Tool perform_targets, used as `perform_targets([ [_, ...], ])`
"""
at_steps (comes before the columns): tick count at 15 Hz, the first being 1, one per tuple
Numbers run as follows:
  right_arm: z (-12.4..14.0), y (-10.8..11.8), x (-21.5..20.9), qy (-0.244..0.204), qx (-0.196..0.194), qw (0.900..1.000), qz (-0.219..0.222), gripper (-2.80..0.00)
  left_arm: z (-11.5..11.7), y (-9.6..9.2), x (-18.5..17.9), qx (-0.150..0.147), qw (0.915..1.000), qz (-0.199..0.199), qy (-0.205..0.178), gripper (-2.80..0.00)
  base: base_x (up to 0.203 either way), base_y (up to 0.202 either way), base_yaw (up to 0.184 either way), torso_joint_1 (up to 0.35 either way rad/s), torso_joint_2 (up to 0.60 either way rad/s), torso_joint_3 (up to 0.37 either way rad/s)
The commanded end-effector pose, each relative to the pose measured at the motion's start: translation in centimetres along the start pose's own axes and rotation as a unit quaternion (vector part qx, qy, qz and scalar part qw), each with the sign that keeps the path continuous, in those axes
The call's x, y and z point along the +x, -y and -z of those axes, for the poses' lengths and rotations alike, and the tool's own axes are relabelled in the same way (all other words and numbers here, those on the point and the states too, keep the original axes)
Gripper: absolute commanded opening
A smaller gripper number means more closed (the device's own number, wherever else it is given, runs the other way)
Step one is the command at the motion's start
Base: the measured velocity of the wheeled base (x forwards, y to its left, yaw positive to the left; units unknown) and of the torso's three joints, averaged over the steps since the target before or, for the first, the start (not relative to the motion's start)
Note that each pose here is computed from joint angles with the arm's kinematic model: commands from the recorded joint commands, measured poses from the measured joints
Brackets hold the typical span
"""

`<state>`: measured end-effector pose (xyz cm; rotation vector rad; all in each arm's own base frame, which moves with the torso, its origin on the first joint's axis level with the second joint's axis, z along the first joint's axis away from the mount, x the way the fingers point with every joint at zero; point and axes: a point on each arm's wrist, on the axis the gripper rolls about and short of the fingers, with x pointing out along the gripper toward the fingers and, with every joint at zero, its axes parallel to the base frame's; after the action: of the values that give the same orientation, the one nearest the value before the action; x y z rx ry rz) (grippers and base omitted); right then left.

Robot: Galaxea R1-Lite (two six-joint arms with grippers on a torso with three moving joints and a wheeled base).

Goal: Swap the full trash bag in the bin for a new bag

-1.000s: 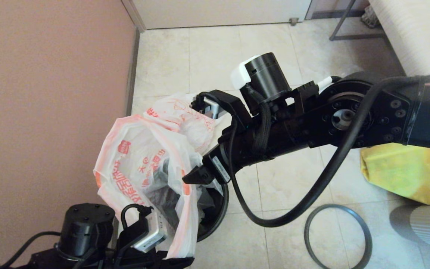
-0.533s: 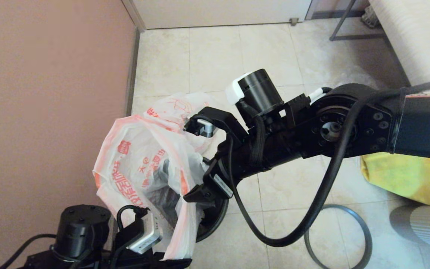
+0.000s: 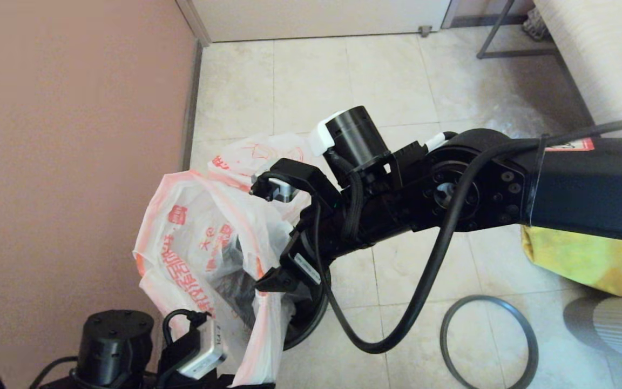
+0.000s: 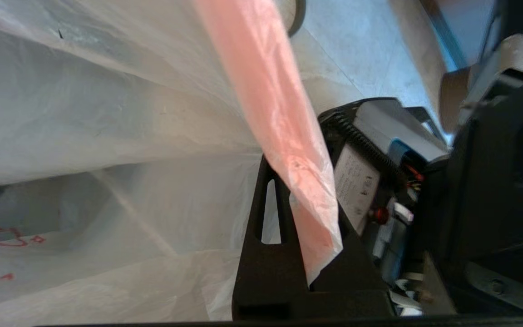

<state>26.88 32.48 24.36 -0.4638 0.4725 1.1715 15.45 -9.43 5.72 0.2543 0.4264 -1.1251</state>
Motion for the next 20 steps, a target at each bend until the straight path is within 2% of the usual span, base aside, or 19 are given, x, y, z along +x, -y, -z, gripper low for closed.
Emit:
perform_targets([
  [1,0.1,-0.1,0.4,-0.003,-0.001,1.0,-0.003,0.0,1.3,-0.3,1.1,-0.01,0.9995,-0.001,-0.029,-2.8,0.0,0.0,0.0,0.0,0.0,0.0],
  [7,0.3,0.1,0.7,-0.011,0.0,1.0,0.001,0.0,1.8,-0.8,2.6,0.009,0.9988,-0.032,-0.036,-2.8,0.0,0.0,0.0,0.0,0.0,0.0],
  [10,0.6,0.3,0.6,-0.026,-0.01,1.0,-0.006,0.0,2.3,-1.1,3.5,0.029,0.9974,-0.05,-0.043,-2.8,0.0,0.0,0.0,0.0,0.0,0.0],
  [12,1.1,0.5,0.3,-0.038,-0.004,0.999,-0.037,0.0,2.0,-1.3,3.3,0.034,0.9974,-0.056,-0.029,-2.8,0.0,0.0,0.0,0.0,0.0,0.0],
  [13,1.5,0.5,0.2,-0.047,-0.003,0.997,-0.056,-2.8,2.0,-1.3,3.4,0.034,0.9974,-0.057,-0.029,-2.8,0.0,0.0,0.0,0.0,0.0,0.0],
  [16,2.1,0.4,0.0,-0.065,-0.001,0.994,-0.085,-2.8,2.2,-1.6,3.3,0.029,0.9972,-0.061,-0.03,-2.8,0.0,0.0,0.0,0.0,0.0,0.0],
  [20,2.1,0.8,-0.3,-0.06,0.006,0.995,-0.084,-2.8,1.9,-2.0,3.0,0.03,0.9979,-0.057,-0.008,-2.8,0.0,0.0,0.0,0.0,0.0,0.0],
])
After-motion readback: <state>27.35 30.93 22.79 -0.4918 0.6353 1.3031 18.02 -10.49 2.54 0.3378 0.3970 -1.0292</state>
